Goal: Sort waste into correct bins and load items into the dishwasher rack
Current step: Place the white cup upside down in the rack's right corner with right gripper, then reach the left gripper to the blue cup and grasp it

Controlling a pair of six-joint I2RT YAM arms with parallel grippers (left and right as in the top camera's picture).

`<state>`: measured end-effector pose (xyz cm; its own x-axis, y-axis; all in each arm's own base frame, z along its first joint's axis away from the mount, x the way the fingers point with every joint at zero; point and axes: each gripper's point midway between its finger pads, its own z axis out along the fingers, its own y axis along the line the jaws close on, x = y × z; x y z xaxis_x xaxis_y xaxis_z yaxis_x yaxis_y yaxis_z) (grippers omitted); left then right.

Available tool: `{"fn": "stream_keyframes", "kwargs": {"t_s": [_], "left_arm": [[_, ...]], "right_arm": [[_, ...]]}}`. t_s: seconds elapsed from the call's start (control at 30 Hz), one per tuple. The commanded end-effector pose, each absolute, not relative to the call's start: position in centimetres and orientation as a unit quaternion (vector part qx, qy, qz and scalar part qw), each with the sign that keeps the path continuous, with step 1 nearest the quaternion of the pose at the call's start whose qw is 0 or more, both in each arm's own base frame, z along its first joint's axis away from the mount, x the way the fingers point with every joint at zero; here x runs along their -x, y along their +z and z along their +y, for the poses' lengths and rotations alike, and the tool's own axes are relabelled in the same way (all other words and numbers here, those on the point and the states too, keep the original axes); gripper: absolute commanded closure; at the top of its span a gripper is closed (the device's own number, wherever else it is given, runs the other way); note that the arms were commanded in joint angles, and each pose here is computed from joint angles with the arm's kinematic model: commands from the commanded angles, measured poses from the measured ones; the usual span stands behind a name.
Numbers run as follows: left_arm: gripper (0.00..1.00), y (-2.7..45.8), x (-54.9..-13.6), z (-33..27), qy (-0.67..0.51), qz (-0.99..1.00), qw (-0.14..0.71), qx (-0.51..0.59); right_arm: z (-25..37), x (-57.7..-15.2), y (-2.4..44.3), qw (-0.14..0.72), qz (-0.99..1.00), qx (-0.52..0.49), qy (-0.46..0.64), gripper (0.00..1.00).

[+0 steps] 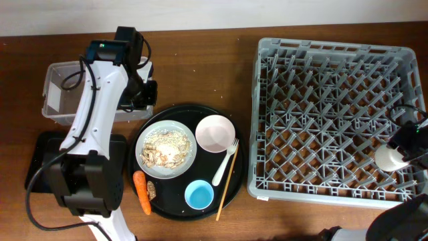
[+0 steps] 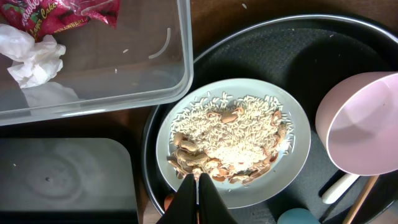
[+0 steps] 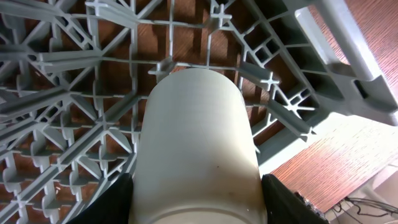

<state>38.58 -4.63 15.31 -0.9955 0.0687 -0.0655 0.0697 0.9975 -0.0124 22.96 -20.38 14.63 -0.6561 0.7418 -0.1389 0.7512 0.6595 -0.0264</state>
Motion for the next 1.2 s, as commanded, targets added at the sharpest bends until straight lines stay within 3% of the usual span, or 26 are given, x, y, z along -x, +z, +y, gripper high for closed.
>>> {"fn": "stream_keyframes", "kwargs": {"t_s": [0.0,0.07,0.17,0.47,0.53,0.6,0.87,1.03,1.17], "left_arm": [[0.96,15.5,-38.8,-4.2,-0.001,0.999,0.037,-0.027],[0.96,15.5,-38.8,-4.2,-0.001,0.999,0.036,-0.027],[0.96,15.5,-38.8,-4.2,-0.001,0.999,0.037,-0.027],[0.96,15.5,-38.8,-4.2,-0.001,0.999,0.036,-0.027],[0.95,15.5,-38.8,-4.2,-0.001,0.999,0.036,-0.027],[0.95,15.5,-38.8,-4.2,-0.001,0.999,0.036,-0.027],[0.95,15.5,-38.6,-4.6,-0.014,0.999,0.033,-0.028],[0.95,15.7,-38.4,-6.5,-0.07,0.997,0.028,-0.03],[0.85,15.9,-37.8,-9.6,-0.125,0.991,0.02,-0.049]], "right_arm": [[-20.9,-22.6,14.3,0.048,0.904,-0.421,-0.05,0.92],[-21.0,-22.7,13.9,0.041,0.905,-0.421,-0.047,0.83],[-20.9,-22.7,13.3,0.032,0.906,-0.421,-0.042,0.44],[-20.4,-23.2,13.3,0.037,0.905,-0.424,-0.024,0.33],[-20.4,-23.2,13.3,0.037,0.905,-0.424,-0.024,0.18],[-20.2,-23.4,13.3,0.04,0.905,-0.423,-0.014,0.1],[-18.8,-25.1,15.2,0.078,0.907,-0.412,0.038,0.14],[-14.0,-28.0,20.7,0.167,0.93,-0.303,0.121,0.16],[-7.2,-28.9,23.4,0.198,0.952,-0.167,0.164,0.12]]}}
